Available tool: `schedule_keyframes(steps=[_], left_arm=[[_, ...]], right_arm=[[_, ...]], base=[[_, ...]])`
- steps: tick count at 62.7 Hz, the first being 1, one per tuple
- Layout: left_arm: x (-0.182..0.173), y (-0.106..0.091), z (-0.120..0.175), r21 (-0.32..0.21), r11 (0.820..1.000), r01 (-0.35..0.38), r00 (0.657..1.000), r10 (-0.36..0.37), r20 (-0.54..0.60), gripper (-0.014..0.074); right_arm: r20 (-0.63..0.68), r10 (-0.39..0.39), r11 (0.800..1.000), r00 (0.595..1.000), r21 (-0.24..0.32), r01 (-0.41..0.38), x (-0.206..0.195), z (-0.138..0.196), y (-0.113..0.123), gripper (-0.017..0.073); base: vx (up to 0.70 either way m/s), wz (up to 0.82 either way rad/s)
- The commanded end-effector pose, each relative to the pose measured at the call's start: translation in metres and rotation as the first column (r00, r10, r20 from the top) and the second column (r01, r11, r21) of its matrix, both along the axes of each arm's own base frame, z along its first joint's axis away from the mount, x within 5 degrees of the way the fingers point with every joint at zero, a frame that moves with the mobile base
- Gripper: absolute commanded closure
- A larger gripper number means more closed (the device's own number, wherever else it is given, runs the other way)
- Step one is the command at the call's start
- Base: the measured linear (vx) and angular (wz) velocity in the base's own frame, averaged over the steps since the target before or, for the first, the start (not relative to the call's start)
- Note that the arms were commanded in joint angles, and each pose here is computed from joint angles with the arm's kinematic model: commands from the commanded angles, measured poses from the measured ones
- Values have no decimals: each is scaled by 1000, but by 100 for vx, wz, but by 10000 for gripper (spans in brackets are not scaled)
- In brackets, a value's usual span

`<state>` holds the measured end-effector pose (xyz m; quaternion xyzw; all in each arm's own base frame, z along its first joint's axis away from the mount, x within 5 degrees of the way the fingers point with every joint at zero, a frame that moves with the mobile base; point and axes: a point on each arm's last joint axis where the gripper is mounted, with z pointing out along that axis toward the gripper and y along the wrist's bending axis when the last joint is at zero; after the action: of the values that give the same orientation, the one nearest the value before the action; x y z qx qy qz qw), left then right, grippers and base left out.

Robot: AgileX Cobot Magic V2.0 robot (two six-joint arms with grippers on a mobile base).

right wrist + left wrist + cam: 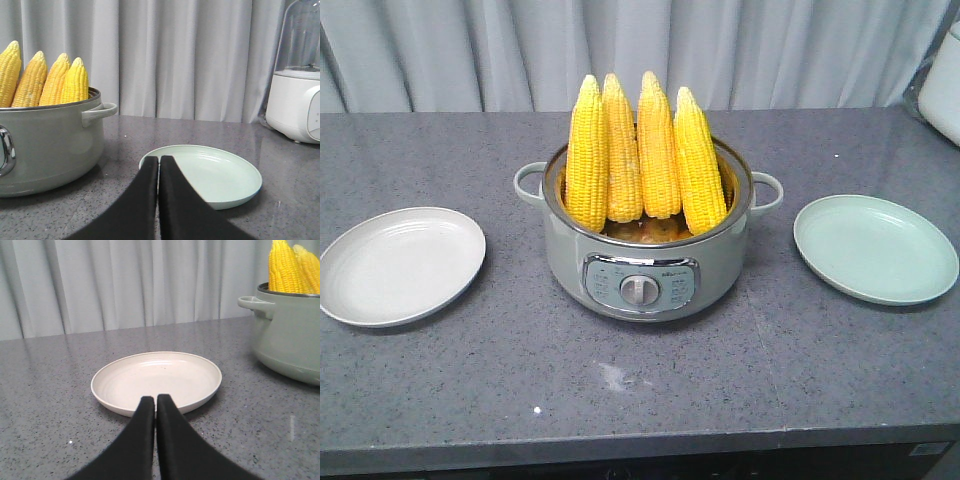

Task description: Distribute corn equally

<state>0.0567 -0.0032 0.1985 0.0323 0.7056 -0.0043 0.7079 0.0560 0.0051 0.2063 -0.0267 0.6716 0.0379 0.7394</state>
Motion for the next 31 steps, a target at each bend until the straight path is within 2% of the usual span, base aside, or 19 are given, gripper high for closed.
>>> schedule_keyframes(steps=[1, 31], left_arm=[[-1, 1, 6, -15, 1000, -7, 997, 8, 81, 601], [-1, 1, 6, -15, 1000, -7, 997, 8, 81, 601]], right_arm=[[77, 3, 1000, 997, -4, -3, -1, 5, 0, 564], [77, 3, 1000, 997, -4, -3, -1, 5, 0, 564]], base=[[2, 3], [3, 3]])
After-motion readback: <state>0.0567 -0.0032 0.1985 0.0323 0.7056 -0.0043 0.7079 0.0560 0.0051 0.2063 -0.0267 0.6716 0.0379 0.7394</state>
